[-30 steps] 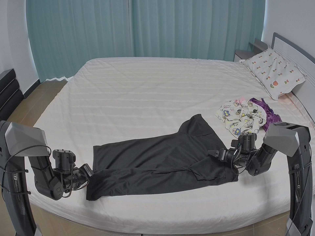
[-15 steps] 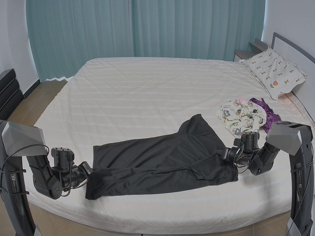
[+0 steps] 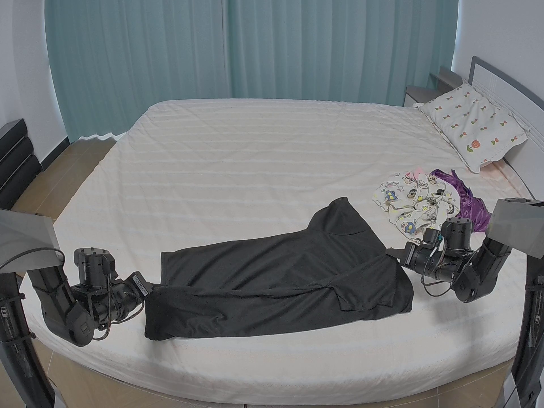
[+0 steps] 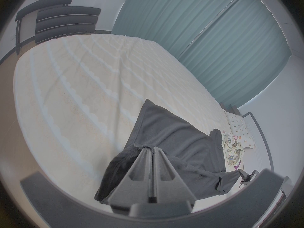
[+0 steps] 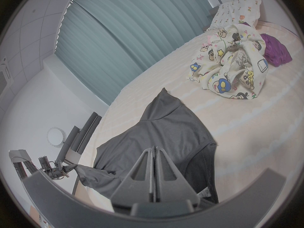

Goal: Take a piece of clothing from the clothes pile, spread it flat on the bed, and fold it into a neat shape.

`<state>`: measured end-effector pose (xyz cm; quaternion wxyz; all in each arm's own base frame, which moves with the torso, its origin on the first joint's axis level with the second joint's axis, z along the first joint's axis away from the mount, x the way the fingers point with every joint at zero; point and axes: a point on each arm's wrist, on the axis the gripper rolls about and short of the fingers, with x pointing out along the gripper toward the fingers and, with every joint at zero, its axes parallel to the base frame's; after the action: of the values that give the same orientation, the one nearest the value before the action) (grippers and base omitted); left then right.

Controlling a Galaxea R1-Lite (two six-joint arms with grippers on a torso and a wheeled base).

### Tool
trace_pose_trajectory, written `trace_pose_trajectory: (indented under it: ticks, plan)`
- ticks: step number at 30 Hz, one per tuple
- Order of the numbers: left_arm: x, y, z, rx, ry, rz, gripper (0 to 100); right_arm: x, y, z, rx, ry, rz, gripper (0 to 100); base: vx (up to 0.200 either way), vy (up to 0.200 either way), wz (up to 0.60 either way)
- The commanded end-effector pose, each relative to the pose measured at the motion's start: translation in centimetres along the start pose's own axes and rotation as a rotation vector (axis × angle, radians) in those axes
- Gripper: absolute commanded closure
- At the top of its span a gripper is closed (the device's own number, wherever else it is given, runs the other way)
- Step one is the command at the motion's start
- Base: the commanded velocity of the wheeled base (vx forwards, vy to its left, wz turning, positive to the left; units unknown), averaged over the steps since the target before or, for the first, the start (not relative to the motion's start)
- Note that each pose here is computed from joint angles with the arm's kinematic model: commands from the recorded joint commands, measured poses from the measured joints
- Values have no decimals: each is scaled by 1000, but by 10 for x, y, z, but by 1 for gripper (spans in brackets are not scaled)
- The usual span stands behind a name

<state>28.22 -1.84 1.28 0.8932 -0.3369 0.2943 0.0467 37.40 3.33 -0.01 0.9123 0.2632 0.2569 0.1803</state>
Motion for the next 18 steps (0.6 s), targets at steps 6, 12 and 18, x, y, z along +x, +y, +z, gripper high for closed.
trace_pose_trajectory:
  ticks: [6,12,18]
  plan:
    - [-40,-1,-2,3,-15,-11,100,-41,13,8,-3,-38,36,100,0,0,0]
    - [-60,6,-13,-1,19,12,100,-61,12,0,2,-36,56,100,0,0,0]
    - [-83,11,-24,-2,66,-3,100,-80,6,-9,21,-9,87,100,0,0,0]
